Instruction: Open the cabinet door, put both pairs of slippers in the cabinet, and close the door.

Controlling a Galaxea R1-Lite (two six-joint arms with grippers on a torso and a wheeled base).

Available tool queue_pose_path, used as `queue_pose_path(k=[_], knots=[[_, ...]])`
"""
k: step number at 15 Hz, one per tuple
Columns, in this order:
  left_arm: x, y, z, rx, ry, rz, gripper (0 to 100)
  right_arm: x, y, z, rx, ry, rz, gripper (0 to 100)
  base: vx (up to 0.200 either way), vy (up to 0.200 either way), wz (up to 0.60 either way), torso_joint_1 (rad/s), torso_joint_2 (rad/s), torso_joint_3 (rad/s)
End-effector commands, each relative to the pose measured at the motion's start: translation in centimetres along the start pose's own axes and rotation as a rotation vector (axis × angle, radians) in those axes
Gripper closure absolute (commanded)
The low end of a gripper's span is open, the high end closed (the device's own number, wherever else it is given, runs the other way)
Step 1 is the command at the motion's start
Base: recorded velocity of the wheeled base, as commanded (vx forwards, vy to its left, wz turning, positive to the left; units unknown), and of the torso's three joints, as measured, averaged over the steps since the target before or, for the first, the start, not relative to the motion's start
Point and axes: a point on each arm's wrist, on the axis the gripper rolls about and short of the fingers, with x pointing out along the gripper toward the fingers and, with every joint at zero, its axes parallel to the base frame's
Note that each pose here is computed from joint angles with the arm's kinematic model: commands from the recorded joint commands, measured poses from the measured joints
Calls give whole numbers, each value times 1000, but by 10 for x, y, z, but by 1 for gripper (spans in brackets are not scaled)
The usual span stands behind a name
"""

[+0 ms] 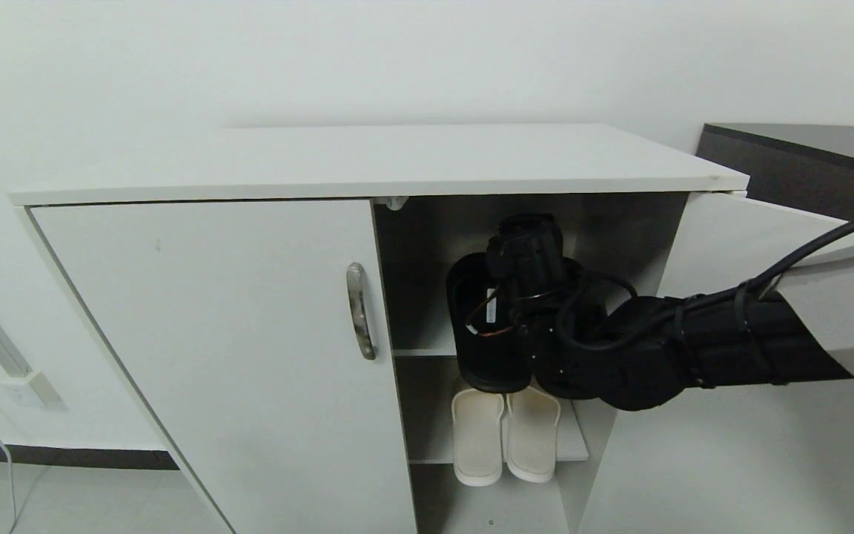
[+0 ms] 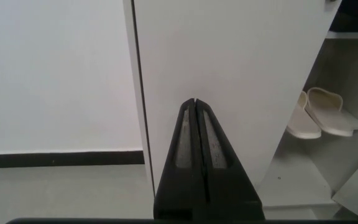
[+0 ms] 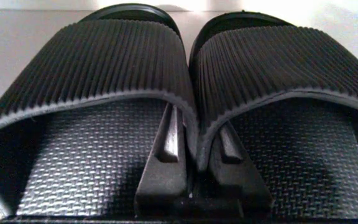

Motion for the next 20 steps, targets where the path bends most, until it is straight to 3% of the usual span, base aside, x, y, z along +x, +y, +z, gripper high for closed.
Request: queue_pose_path(k=[1,5,20], knots=[[0,0,0,-1,0,0,100,10,2,3,5,0,-8,100,0,0,0,0,0,0],[0,0,0,-2,-1,3,100,28,10,3,0,11,-24,100,0,0,0,0,0,0],[0,0,0,-4,-1,5,100,54,10,0,-9,32,-52,100,0,0,0,0,0,0]])
